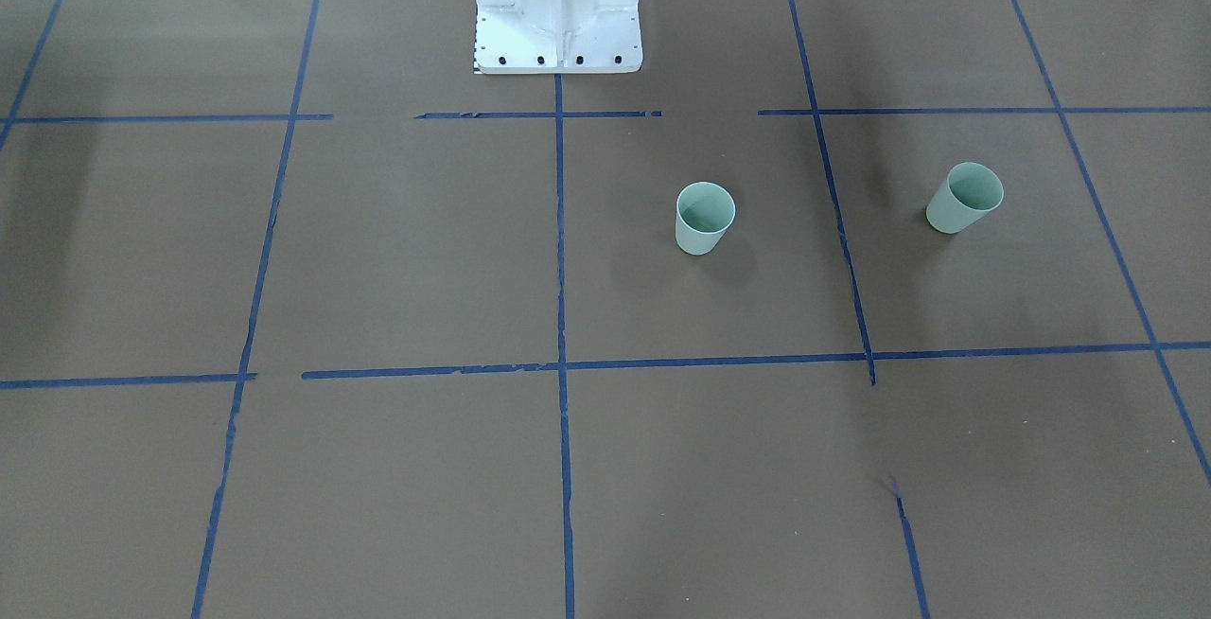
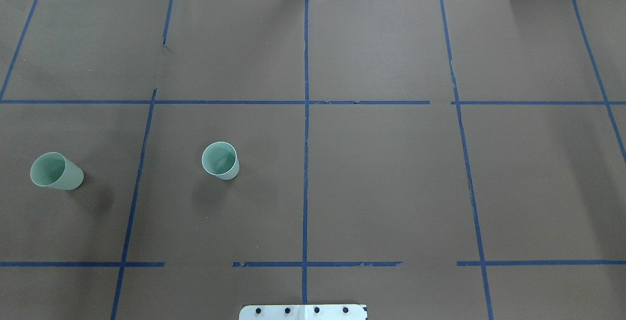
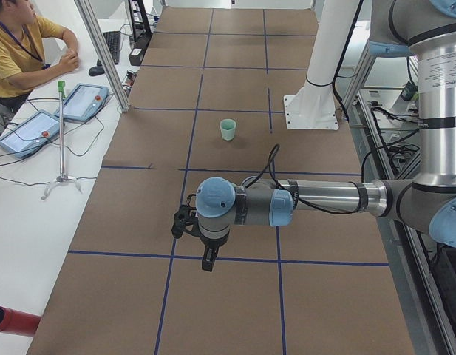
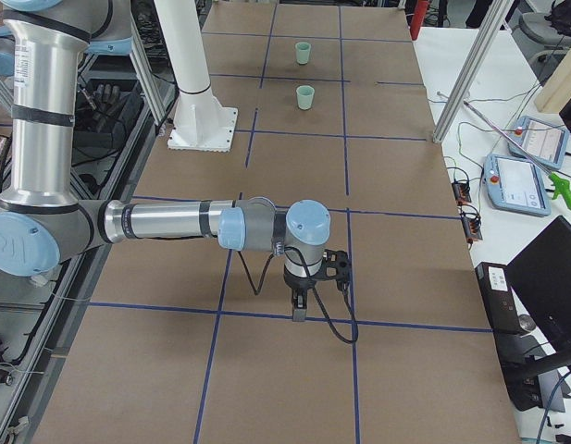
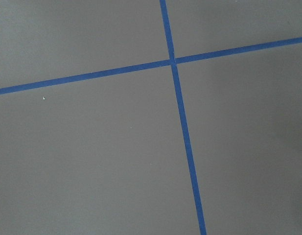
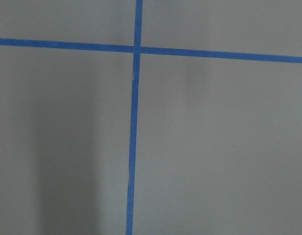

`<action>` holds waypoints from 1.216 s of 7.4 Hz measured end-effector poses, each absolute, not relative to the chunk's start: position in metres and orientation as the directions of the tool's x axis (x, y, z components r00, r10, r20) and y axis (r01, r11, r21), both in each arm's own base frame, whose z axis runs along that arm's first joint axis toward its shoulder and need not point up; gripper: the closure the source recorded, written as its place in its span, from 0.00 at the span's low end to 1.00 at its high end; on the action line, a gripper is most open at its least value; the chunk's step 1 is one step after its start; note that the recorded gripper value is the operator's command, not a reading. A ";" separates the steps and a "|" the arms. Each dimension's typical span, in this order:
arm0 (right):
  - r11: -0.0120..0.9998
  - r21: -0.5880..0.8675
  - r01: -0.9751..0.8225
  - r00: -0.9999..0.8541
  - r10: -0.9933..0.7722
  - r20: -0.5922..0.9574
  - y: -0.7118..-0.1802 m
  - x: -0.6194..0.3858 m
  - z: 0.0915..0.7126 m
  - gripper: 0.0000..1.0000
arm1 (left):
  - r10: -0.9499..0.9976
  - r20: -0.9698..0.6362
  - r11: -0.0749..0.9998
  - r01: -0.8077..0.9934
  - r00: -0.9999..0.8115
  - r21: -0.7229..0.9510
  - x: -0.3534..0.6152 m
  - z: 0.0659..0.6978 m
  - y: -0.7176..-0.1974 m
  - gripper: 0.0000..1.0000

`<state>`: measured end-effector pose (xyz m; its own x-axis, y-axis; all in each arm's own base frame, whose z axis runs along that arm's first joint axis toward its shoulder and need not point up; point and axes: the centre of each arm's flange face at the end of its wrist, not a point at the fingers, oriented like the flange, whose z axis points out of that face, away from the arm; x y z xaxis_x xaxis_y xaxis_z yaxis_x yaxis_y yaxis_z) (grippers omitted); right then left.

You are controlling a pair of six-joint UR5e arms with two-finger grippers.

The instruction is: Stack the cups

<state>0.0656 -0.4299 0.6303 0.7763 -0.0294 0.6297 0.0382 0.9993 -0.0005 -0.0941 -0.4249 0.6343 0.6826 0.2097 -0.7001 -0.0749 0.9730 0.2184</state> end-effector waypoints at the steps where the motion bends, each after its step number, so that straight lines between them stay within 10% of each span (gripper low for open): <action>1: 0.999 0.000 0.038 0.776 -0.030 0.630 -0.430 0.065 0.630 0.00 | 0.191 -0.724 0.974 -0.039 0.663 0.222 -0.090 0.626 -0.428 0.00; 9: 0.999 -0.001 0.038 0.776 -0.029 0.630 -0.430 0.066 0.630 0.00 | -0.049 -0.754 0.972 0.204 0.655 0.113 0.146 0.564 -0.429 0.00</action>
<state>0.0657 -0.4299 0.6302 0.7763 -0.0292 0.6297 0.0380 0.9993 -0.0005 0.1459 -0.4290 0.5636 0.6547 -0.0493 -0.7543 0.2038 0.9724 0.1133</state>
